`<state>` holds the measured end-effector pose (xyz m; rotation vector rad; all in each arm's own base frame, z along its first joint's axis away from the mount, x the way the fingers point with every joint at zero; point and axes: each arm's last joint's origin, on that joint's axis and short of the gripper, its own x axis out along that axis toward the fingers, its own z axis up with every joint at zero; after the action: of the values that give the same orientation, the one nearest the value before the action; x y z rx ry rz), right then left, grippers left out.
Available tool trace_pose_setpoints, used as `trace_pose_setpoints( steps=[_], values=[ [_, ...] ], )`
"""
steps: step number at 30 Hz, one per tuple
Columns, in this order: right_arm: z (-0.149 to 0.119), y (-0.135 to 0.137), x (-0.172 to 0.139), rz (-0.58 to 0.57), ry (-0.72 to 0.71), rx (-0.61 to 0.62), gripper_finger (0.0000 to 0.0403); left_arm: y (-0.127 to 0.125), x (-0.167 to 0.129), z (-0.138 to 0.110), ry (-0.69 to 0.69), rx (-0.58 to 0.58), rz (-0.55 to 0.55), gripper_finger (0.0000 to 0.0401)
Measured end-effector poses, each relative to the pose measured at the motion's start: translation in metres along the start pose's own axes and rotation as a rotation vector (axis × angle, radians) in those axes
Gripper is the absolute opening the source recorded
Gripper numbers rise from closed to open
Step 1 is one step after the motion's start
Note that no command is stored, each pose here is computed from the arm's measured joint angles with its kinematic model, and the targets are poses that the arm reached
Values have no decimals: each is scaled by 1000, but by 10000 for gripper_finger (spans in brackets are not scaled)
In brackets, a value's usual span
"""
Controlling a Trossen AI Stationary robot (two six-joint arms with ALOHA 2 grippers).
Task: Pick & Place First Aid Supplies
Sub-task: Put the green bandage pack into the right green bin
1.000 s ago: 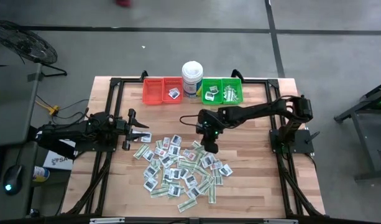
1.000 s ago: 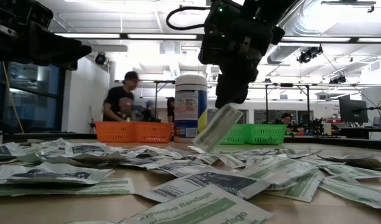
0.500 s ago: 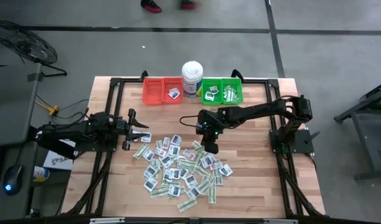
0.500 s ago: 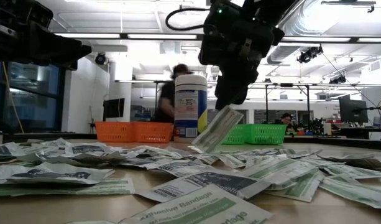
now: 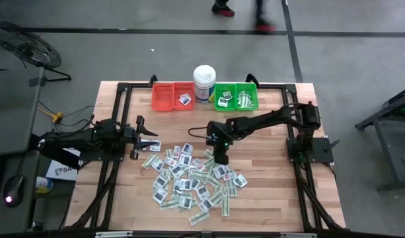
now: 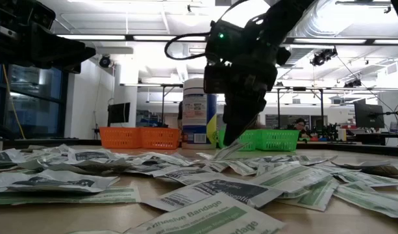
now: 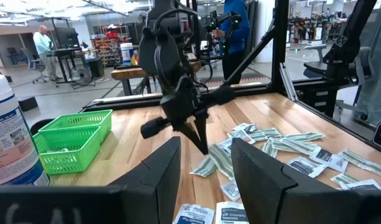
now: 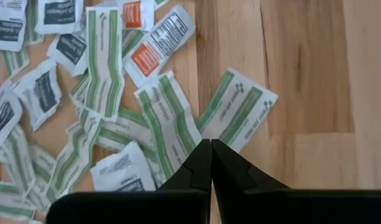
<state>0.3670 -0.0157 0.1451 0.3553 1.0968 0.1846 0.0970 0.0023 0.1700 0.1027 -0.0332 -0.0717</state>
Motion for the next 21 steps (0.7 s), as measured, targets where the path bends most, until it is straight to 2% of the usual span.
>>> trace_pose_setpoints(
  steps=[8, 14, 17, 21],
  values=[
    [-2, 1, 1, 64, 30, 29, 0, 0, 0, 0, 0, 0, 0, 140],
    [-2, 1, 1, 53, 25, 4, 5, 0, 0, 0, 0, 0, 0, 140],
    [-3, 2, 1, 90, 34, -19, 28, 0, 0, 0, 0, 0, 0, 140],
    [-5, 12, 4, 132, 54, -114, 86, 0, 0, 0, 0, 0, 0, 140]
  ],
)
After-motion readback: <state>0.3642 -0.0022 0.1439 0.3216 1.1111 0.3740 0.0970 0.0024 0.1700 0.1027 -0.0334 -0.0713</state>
